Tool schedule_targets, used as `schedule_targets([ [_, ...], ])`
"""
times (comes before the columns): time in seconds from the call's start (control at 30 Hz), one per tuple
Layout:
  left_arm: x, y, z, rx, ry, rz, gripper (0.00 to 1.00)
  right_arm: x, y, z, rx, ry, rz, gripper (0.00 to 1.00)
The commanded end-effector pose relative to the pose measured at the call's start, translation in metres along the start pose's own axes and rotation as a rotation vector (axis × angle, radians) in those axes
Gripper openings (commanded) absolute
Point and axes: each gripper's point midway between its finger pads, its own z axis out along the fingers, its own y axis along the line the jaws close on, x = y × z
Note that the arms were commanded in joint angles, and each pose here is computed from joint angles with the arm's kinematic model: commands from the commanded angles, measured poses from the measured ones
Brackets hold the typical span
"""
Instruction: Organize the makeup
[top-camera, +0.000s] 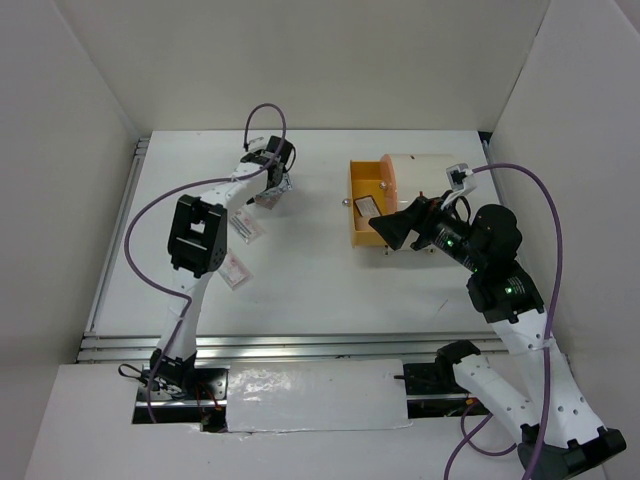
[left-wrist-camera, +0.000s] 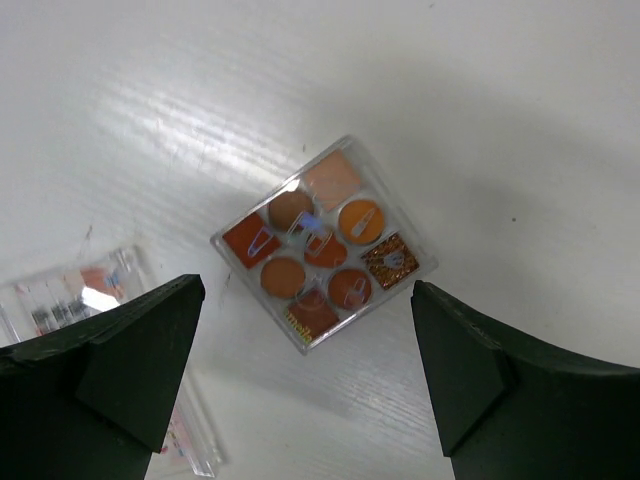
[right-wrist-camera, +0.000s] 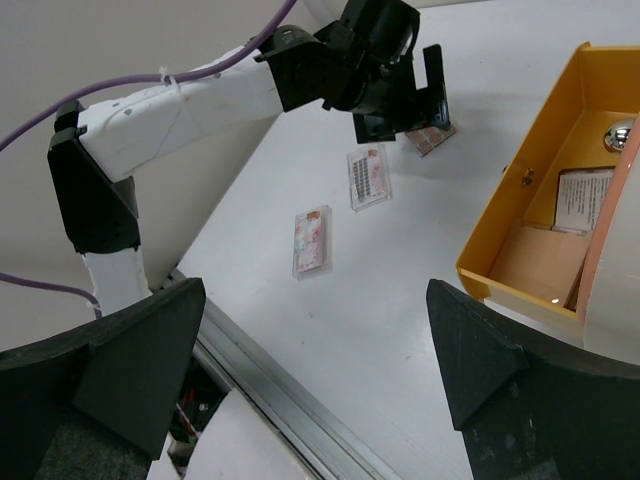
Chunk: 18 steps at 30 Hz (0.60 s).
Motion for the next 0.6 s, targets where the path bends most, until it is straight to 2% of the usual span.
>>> schedule_targets([
  [0.0,-0.029,-0.015,0.001,0.089,-0.066,0.086,0.99,-0.01,0.009,-0.002,-0.033,-0.038,-0.032,1.0],
  [0.27,-0.043,-0.007,0.006,0.106,-0.084,0.147,0.99,-0.008,0.008,0.006,-0.042,-0.019,-0.018,1.0],
  [0.37,-0.054,-0.021,0.01,0.202,-0.109,0.228,1.0,-0.007,0.006,0.006,-0.034,-0.014,-0.019,1.0],
  [0.57,-0.046,-0.032,0.004,0.352,-0.06,0.326,0.99,-0.008,0.004,0.008,-0.025,-0.02,-0.018,1.0],
])
